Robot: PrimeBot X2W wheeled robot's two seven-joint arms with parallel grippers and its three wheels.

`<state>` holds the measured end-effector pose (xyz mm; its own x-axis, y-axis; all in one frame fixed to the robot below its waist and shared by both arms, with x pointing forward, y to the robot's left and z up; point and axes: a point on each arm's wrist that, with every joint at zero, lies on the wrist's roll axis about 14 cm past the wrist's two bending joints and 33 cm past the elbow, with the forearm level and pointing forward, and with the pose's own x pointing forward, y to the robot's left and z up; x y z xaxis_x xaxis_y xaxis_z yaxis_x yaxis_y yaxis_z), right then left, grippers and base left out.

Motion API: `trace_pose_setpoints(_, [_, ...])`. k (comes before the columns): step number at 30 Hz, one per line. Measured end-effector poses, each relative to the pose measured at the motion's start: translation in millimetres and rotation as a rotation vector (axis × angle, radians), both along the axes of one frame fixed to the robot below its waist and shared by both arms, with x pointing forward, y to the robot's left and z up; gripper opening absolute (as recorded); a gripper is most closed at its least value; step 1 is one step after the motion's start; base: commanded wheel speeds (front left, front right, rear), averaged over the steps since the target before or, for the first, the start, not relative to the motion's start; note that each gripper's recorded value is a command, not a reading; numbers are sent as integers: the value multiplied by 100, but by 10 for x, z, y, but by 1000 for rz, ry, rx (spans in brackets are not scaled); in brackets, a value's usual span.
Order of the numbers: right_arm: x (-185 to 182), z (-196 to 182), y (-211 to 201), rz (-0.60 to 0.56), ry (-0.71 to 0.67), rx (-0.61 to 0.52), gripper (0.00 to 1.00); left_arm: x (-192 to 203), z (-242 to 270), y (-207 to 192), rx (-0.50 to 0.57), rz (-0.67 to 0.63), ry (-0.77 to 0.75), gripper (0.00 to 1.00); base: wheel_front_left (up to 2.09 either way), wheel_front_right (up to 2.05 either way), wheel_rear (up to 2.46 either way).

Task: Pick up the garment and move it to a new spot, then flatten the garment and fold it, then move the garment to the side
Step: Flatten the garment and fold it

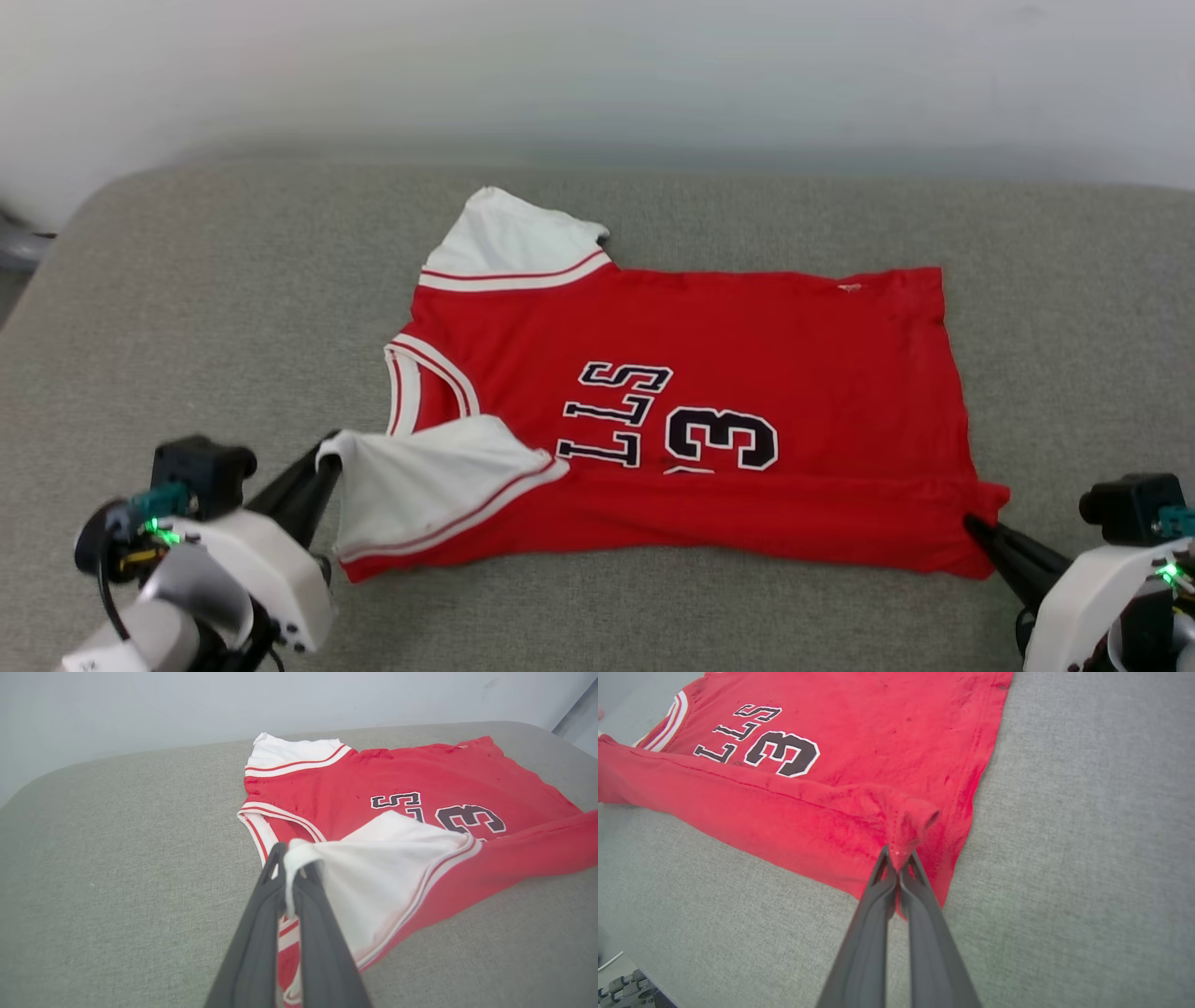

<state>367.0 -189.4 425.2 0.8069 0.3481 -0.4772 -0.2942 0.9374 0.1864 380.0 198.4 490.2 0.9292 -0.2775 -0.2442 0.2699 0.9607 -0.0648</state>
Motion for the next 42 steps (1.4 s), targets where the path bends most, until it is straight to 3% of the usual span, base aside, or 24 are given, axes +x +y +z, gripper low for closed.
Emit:
trace_pose_setpoints(15, [444,-268,-64,-21,57,-26,0,831,-416,-30,67,-68,104,0,0,0,0])
trace_pose_setpoints(23, [495,-497,-52,-21,114,-41,0,815,-1032,26,90,-54,263,0,0,0,0])
trace_pose_setpoints(30, [483,-470,-54,-30,105,-37,0,779,-1101,42,93,-47,272,0,0,0,0])
trace_pose_setpoints(31, [484,-455,-57,-35,101,-34,0,773,-1095,64,98,-41,273,8,0,0,0])
trace_pose_setpoints(32, [485,-437,-60,-38,96,-33,44,766,-1079,78,102,-39,270,81,0,0,0])
trace_pose_setpoints(33, [488,-411,-62,-42,88,-30,100,769,-1049,95,109,-38,261,100,0,0,0])
trace_pose_setpoints(42, [452,-67,-94,-74,-19,1,100,794,-536,338,143,1,181,100,0,0,0])
